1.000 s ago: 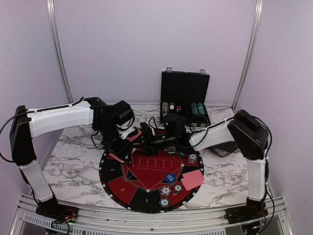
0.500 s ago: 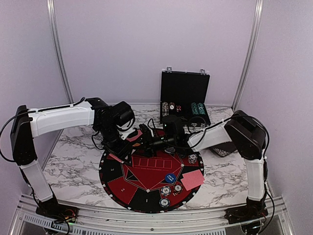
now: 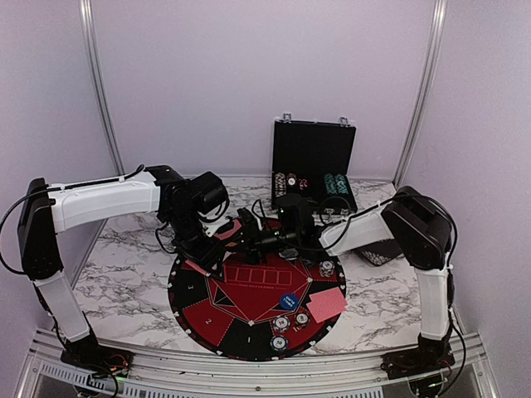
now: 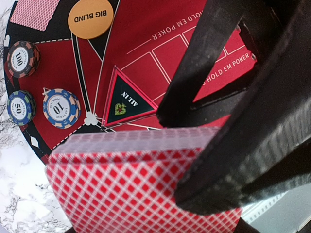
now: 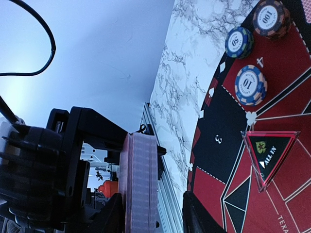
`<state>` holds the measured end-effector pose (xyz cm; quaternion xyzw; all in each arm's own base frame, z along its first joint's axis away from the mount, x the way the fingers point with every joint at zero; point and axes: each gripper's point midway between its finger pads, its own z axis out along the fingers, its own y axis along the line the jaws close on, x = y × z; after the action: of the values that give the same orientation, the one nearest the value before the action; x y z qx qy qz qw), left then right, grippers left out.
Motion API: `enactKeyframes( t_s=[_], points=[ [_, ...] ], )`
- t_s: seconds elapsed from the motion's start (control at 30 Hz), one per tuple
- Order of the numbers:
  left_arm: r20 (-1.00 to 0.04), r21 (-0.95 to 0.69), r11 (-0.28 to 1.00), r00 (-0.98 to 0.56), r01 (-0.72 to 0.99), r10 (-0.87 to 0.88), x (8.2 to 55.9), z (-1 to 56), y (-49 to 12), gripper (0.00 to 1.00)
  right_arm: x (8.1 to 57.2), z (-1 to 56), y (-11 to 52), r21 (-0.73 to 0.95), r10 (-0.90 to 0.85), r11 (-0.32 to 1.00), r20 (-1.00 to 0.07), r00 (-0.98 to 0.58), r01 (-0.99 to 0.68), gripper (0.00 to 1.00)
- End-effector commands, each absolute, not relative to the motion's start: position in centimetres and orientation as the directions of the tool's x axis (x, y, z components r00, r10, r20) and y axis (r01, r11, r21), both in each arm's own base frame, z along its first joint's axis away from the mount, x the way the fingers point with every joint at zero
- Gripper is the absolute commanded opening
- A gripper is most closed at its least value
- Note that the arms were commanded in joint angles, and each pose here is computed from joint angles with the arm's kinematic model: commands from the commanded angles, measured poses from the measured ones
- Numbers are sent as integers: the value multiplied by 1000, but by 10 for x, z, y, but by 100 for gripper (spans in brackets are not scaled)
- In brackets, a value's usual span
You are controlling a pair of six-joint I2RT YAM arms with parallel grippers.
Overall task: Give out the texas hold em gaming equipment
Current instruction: Distribute the poker card in the dealer area.
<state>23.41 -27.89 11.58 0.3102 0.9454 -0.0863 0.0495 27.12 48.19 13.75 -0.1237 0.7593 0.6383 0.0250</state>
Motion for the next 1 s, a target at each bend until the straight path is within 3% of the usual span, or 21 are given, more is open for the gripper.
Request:
enactKeyframes(
  t_s=[0.0,0.97],
  points=[
    [-179,-134,783,-791,608,584,235,128,-282,50,279,135,472,957,-122,192,-196,-973,-217,39],
    [-174,-133,784,-793,607,584,235,126,-282,50,287,156,462,953,-87,178,-234,-968,-247,35]
  ],
)
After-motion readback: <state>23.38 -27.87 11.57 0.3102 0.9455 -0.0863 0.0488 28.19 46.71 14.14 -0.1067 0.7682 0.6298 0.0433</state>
